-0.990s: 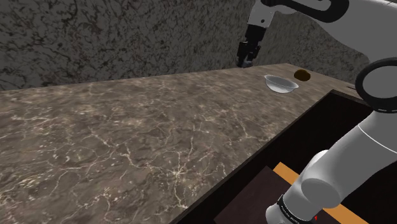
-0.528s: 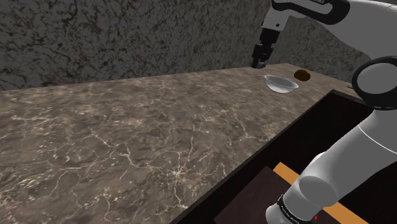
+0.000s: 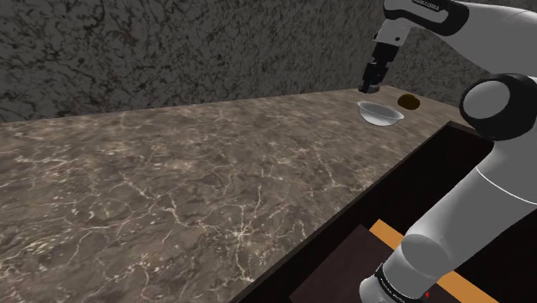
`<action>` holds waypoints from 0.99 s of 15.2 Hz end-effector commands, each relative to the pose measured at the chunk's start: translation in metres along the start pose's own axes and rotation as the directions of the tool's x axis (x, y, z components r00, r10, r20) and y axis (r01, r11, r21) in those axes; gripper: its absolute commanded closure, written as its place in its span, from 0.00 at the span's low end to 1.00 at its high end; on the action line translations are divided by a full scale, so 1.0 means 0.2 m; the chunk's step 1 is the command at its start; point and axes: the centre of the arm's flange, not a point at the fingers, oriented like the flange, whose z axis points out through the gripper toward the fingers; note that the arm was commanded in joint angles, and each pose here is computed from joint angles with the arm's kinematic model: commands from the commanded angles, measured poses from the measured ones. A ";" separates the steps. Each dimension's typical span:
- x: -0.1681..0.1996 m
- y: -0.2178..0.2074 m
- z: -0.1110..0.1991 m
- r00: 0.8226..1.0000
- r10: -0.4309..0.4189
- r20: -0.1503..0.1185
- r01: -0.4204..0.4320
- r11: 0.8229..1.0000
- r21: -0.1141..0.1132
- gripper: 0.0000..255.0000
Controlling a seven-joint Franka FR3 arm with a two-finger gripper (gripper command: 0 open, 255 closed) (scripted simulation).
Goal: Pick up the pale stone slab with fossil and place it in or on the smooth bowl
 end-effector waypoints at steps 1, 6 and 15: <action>-0.04 0.13 0.00 1.000 -0.002 0.000 0.002 1.000 0.000 1.00; -0.12 0.45 -0.02 1.000 -0.002 0.000 0.002 1.000 0.000 1.00; -0.19 0.68 0.05 1.000 -0.002 0.000 0.002 1.000 0.000 1.00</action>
